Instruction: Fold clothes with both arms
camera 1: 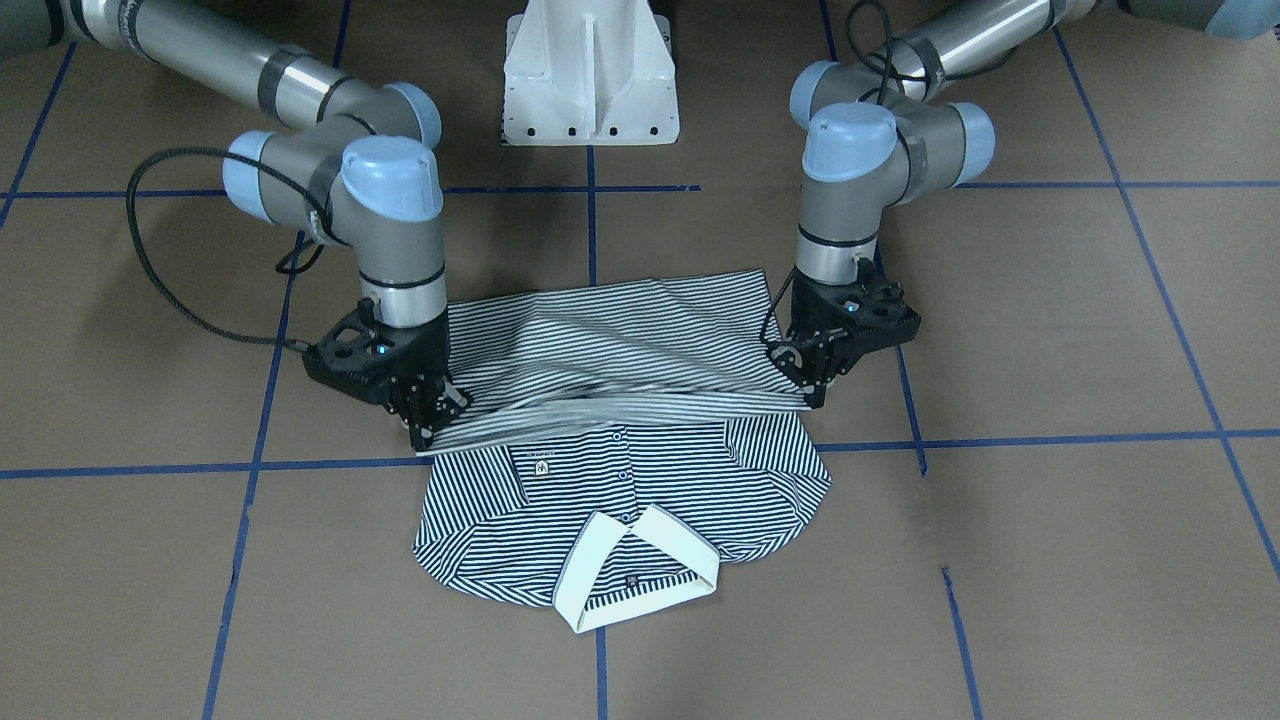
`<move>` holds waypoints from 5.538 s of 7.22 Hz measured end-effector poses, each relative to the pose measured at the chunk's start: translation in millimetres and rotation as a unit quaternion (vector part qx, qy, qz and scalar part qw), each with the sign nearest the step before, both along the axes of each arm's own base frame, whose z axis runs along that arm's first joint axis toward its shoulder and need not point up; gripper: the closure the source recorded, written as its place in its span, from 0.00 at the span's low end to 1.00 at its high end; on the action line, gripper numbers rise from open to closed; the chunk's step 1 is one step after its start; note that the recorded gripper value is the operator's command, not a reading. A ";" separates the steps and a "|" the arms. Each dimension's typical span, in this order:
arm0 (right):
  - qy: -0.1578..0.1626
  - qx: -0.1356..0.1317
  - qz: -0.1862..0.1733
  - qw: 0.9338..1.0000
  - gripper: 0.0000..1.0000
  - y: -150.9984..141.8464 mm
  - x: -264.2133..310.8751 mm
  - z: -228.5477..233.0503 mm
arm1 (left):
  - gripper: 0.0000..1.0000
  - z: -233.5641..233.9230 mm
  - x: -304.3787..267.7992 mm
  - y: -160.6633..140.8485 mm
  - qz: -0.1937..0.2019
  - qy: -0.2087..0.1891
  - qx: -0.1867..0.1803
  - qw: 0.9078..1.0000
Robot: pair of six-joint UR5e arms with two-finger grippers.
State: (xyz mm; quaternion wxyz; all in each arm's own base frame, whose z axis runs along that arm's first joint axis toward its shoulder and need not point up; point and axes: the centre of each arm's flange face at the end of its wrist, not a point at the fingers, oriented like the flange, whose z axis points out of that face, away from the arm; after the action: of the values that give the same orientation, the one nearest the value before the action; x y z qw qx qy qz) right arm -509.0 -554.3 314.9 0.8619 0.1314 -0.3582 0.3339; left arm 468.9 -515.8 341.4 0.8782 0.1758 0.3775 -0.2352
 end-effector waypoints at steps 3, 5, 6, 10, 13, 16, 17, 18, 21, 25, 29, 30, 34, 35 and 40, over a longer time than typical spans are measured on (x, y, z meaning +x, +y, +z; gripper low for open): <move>0.007 -0.013 0.010 1.000 0.89 -64.7 -6.6 16.4 | 1.00 28.7 12.6 -39.8 -0.028 -0.008 0.030 0.999; 0.010 -0.012 0.005 1.000 0.38 -73.8 -11.1 20.5 | 0.50 32.4 15.9 -44.5 -0.029 -0.006 0.036 0.999; 0.008 -0.011 0.005 1.000 0.36 -74.8 -13.2 16.9 | 0.49 32.7 15.8 -44.5 -0.028 -0.006 0.037 0.999; -0.057 -0.012 -0.032 0.998 0.24 3.7 25.9 -0.3 | 0.42 21.0 -30.5 1.4 -0.019 0.030 0.052 0.998; -0.101 -0.061 -0.047 0.992 0.27 115.4 49.0 9.2 | 0.39 29.1 -55.2 29.4 -0.008 0.043 0.046 0.998; -0.105 -0.090 -0.052 0.989 0.30 149.5 30.2 20.4 | 0.39 27.4 -48.8 39.9 -0.012 0.052 0.035 0.998; -0.100 -0.092 -0.050 0.989 0.32 149.9 26.0 24.7 | 0.39 30.1 -46.4 43.1 -0.011 0.050 0.033 0.998; -0.093 -0.090 -0.045 0.991 0.33 148.0 22.5 30.0 | 0.39 32.6 -45.0 45.2 -0.010 0.048 0.031 0.998; -0.076 -0.086 -0.032 0.993 1.00 142.2 15.5 42.9 | 0.39 35.4 -44.1 46.4 -0.010 0.045 0.030 0.998; -0.073 -0.085 -0.033 0.993 1.00 141.1 16.4 46.0 | 0.39 47.1 -46.5 49.6 -0.009 0.037 0.025 0.999; -0.078 -0.089 -0.075 0.990 1.00 206.4 61.0 11.0 | 0.39 54.4 -44.8 52.1 -0.005 0.031 0.022 0.999; -0.078 -0.092 -0.111 0.987 1.00 254.7 80.5 -8.4 | 0.39 55.7 -43.6 52.5 -0.004 0.031 0.021 0.999; 0.008 -0.154 -0.283 0.947 0.00 422.4 94.1 -40.1 | 0.42 33.2 -35.7 65.2 0.029 0.061 0.014 0.998; 0.031 -0.160 -0.303 0.939 0.00 445.2 88.2 -35.9 | 0.43 9.9 -39.5 75.2 0.048 0.091 0.011 0.995; 0.024 -0.150 -0.243 0.958 0.00 396.5 66.2 -49.9 | 0.38 -54.2 0.7 183.1 0.118 0.201 -0.083 0.969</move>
State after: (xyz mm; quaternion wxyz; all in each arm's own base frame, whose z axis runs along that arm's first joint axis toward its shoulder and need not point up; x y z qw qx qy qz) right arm -442.8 -157.9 265.0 0.9353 -0.0824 -0.3043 0.1606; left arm 469.5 -332.7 287.2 0.8172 0.0057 0.5438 -0.1906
